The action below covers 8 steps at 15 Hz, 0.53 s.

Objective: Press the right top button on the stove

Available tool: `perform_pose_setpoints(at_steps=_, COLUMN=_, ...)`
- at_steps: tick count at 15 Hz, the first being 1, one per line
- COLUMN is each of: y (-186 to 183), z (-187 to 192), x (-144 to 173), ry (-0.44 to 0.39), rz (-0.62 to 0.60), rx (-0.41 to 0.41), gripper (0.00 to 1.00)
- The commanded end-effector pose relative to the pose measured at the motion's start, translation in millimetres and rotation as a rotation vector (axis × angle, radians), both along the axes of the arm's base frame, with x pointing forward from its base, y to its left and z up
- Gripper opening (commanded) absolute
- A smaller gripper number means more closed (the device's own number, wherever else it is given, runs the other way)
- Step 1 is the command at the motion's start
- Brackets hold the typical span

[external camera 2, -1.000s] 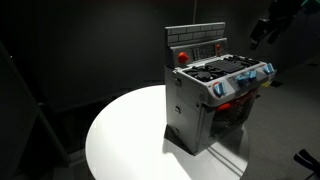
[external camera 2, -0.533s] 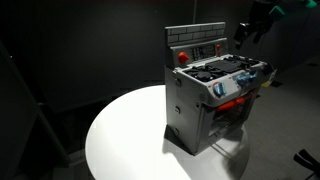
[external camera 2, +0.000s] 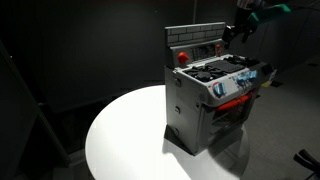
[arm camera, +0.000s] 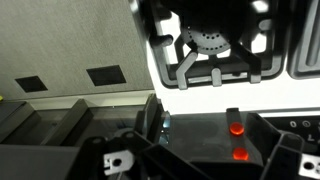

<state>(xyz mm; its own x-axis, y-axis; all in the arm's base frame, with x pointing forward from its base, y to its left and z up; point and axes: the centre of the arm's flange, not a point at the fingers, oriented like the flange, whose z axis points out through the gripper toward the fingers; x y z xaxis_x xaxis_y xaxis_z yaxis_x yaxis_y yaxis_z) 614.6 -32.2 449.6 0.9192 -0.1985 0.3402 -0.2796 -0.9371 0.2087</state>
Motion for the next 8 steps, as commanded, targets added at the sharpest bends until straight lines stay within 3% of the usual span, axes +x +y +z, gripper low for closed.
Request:
perform_pose_setpoints(at_steps=1, y=0.5, z=3.6, x=28.8, ry=-0.033, rz=-0.018, rx=-0.017, gripper=1.0)
perform_pose_setpoints(at_steps=8, y=3.1, z=3.2, x=46.3, ry=-0.05, rz=-0.019, rx=-0.026, gripper=1.0)
